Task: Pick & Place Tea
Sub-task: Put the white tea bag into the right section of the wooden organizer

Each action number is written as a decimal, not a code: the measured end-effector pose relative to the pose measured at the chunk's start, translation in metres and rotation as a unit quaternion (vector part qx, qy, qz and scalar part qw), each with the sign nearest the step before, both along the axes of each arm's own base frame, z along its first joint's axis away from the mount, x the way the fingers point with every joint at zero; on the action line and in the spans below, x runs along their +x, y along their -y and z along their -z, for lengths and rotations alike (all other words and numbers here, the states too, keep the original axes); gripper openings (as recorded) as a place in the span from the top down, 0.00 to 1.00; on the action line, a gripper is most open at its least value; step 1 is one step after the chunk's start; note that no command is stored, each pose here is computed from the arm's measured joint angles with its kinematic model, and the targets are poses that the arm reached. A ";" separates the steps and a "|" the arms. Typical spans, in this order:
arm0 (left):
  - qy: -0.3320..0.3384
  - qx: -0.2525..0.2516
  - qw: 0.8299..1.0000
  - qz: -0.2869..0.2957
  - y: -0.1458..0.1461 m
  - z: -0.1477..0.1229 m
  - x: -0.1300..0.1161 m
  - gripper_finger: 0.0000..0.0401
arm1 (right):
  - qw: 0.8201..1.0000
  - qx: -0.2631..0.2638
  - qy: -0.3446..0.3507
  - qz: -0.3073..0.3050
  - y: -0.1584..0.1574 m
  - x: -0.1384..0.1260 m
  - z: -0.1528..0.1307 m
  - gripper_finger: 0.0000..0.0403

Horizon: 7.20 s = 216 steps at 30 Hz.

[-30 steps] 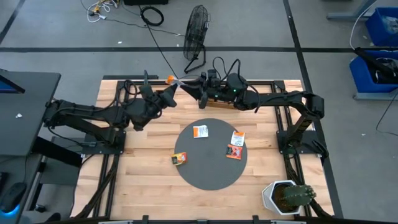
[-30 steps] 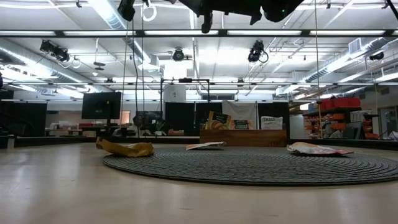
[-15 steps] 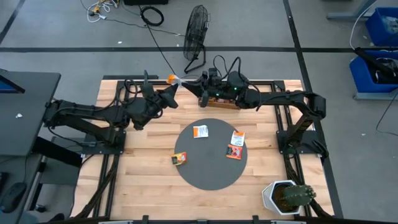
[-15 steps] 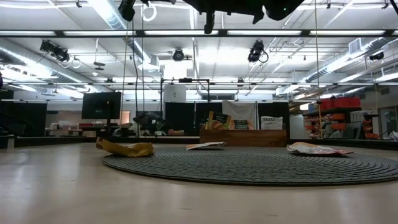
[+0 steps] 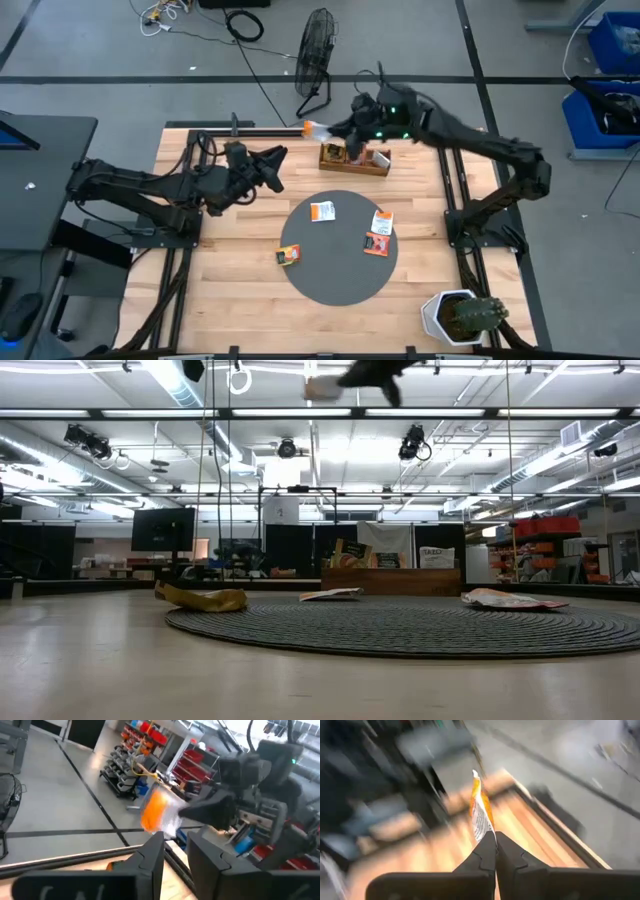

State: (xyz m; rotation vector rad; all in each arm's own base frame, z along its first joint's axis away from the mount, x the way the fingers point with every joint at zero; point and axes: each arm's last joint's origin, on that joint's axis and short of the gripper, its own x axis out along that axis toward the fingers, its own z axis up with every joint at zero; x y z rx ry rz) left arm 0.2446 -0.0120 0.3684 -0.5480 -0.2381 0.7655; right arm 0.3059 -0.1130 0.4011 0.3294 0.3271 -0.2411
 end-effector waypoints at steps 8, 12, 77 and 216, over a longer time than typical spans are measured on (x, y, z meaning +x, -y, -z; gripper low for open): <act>-0.010 0.020 1.000 -0.004 -0.005 -0.005 -0.005 0.78 | 0.959 0.054 -0.274 0.044 0.017 -0.038 0.001 1.00; -0.011 0.020 1.000 0.002 -0.006 -0.005 -0.005 0.78 | 0.913 0.113 -0.386 0.066 0.034 -0.044 0.029 1.00; -0.082 -0.063 0.991 0.081 -0.001 0.022 -0.005 0.78 | 0.779 0.047 -0.620 0.076 0.100 0.003 0.151 0.50; -0.146 -0.251 0.930 0.224 -0.027 0.052 0.005 0.78 | 0.916 -0.263 -0.300 -0.036 -0.107 0.089 0.065 1.00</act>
